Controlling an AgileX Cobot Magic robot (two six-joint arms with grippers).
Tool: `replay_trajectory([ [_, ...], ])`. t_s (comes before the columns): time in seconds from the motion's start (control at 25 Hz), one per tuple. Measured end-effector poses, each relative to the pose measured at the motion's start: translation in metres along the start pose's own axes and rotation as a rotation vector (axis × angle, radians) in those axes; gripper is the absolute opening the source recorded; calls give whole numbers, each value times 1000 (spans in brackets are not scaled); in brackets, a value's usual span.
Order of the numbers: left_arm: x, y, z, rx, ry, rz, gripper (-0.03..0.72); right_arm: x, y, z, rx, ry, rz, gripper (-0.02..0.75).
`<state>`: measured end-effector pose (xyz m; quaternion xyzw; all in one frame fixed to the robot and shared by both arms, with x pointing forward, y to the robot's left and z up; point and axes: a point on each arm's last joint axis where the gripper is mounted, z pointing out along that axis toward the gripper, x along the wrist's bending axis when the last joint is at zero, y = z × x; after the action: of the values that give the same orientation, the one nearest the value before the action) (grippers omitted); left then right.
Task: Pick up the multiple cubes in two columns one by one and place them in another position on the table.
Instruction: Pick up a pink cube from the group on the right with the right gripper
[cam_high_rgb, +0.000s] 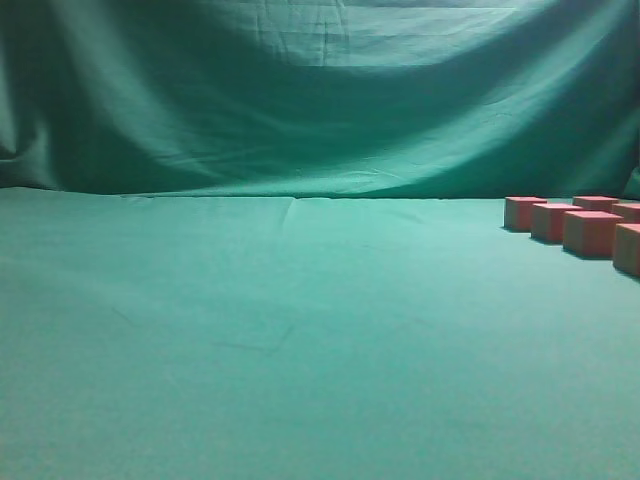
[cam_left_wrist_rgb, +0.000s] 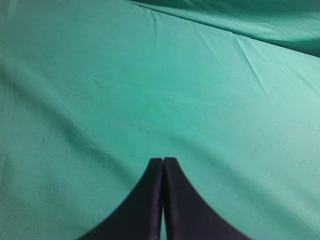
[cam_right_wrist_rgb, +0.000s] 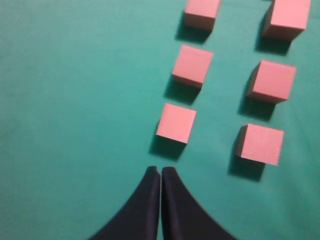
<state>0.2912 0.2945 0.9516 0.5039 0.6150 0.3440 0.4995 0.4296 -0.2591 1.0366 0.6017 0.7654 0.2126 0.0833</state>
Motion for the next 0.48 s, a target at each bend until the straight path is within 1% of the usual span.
replay_trajectory([
  [0.16,0,0,0,0,0,0,0,3,6,22,109,-68,-10,0],
  [0.24,0,0,0,0,0,0,0,7,7,31,142,-104,-22,0],
  [0.48,0,0,0,0,0,0,0,7,14,50,143,-129,-29,0],
])
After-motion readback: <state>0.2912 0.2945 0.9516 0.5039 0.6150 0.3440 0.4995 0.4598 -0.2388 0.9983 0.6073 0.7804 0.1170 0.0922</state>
